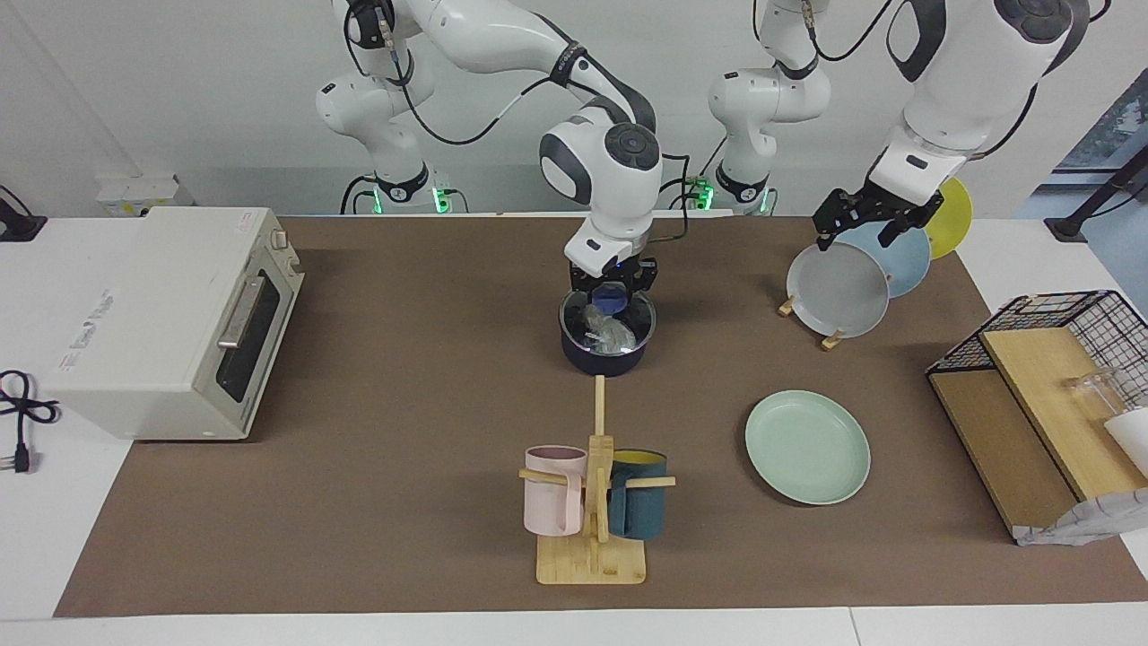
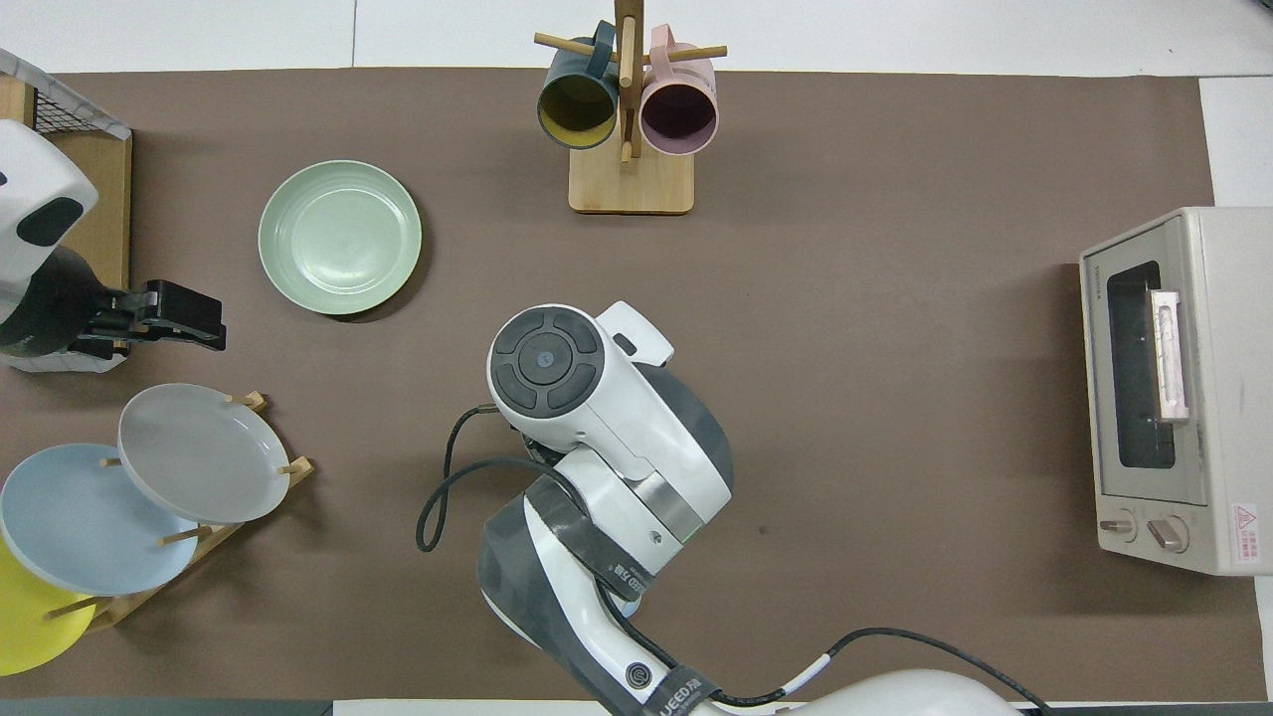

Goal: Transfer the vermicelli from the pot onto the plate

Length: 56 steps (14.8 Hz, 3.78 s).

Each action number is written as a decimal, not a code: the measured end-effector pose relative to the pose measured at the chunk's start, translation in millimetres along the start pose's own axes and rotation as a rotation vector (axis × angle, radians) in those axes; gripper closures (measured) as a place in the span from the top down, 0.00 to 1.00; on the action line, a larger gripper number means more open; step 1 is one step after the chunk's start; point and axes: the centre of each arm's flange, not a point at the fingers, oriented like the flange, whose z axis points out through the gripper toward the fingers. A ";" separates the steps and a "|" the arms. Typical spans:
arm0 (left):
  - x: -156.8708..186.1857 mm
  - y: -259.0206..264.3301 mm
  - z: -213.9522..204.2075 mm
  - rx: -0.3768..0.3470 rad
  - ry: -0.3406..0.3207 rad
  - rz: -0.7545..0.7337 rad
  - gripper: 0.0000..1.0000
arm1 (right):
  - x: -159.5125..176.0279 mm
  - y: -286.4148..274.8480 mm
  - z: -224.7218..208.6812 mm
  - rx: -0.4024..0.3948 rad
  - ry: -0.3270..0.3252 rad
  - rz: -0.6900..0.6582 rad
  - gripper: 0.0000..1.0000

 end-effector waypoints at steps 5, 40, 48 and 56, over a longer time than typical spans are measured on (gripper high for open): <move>0.0 0.0 -0.1 0.000 0.000 0.000 1.00 | 0.6 0.4 -2.8 0.002 0.003 -0.002 0.66; -36.5 319.5 280.7 -0.043 -0.005 0.144 0.93 | 73.5 386.0 70.7 0.017 0.016 -0.327 0.66; -26.8 306.8 241.1 -0.032 0.002 0.128 0.10 | 70.8 385.9 62.1 0.016 0.034 -0.328 1.00; 50.6 132.5 35.9 -0.097 -0.010 -0.058 0.10 | 84.4 405.4 -91.2 0.024 -0.050 -0.261 1.00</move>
